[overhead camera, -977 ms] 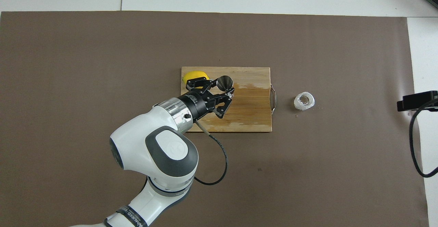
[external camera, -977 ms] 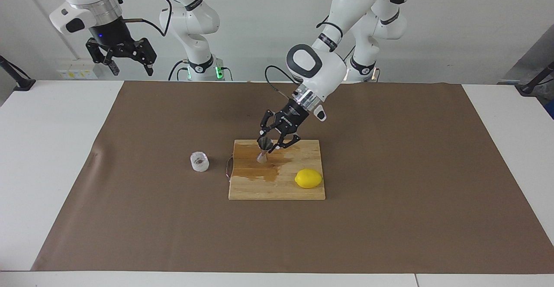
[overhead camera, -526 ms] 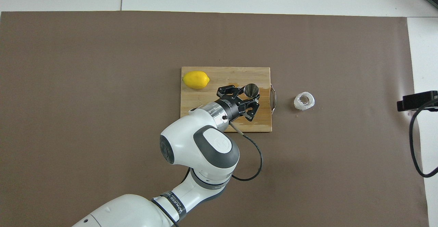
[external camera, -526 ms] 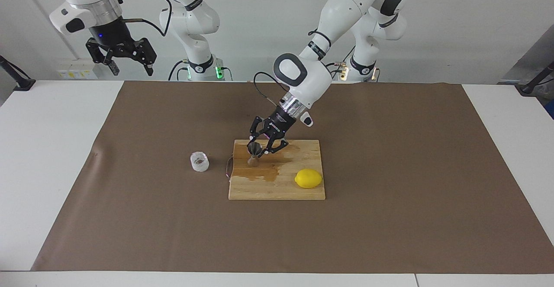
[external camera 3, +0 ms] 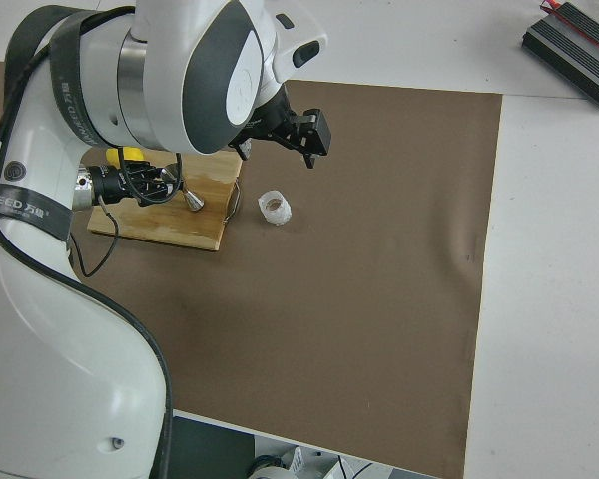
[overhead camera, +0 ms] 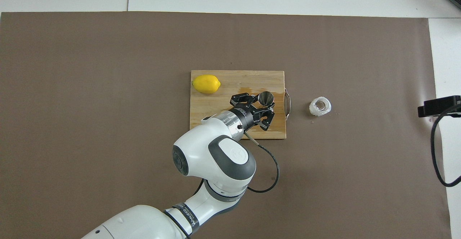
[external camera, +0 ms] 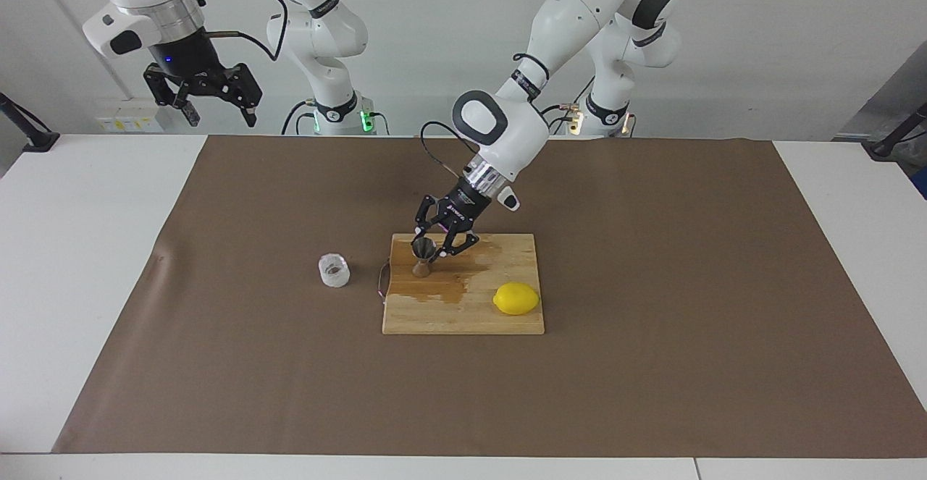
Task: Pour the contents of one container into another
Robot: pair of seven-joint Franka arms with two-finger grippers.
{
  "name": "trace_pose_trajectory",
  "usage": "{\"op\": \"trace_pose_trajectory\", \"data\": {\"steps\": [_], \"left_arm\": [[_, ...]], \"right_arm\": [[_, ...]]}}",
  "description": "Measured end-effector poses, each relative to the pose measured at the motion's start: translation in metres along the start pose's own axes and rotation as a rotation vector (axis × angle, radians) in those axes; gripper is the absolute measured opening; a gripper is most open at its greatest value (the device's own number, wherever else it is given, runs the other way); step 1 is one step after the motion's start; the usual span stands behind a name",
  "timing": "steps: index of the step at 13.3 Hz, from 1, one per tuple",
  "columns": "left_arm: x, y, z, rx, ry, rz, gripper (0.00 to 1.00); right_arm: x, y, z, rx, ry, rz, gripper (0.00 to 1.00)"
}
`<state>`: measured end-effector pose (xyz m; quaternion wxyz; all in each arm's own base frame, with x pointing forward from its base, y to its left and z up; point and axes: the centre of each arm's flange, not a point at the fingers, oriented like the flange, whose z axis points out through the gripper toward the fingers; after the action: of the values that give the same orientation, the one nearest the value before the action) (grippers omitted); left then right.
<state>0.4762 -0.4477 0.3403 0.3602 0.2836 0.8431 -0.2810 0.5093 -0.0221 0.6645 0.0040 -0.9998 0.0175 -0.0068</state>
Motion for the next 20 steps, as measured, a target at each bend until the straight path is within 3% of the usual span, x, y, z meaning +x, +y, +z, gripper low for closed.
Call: {"op": "trace_pose_trajectory", "data": {"steps": [4,8,13,16,20], "left_arm": [[0.0,0.0,0.0,-0.002,0.0,0.004,0.56],[-0.002,0.0,0.0,-0.003,-0.002,0.017,0.99],[-0.041,0.0,-0.02,-0.037,-0.075,0.081,1.0],[-0.072,0.013,-0.047,-0.071,-0.131,0.197,1.0],[-0.115,0.072,-0.067,0.042,-0.157,0.426,1.0]], "right_arm": [[0.0,0.0,0.0,0.0,0.0,0.0,1.0],[0.0,0.0,0.0,0.0,0.0,0.0,1.0],[-0.001,0.004,0.001,0.001,-0.012,0.008,1.0],[-0.002,0.008,0.001,0.001,-0.014,0.014,1.0],[-0.003,0.009,0.0,0.011,-0.01,-0.153,1.0]]}}
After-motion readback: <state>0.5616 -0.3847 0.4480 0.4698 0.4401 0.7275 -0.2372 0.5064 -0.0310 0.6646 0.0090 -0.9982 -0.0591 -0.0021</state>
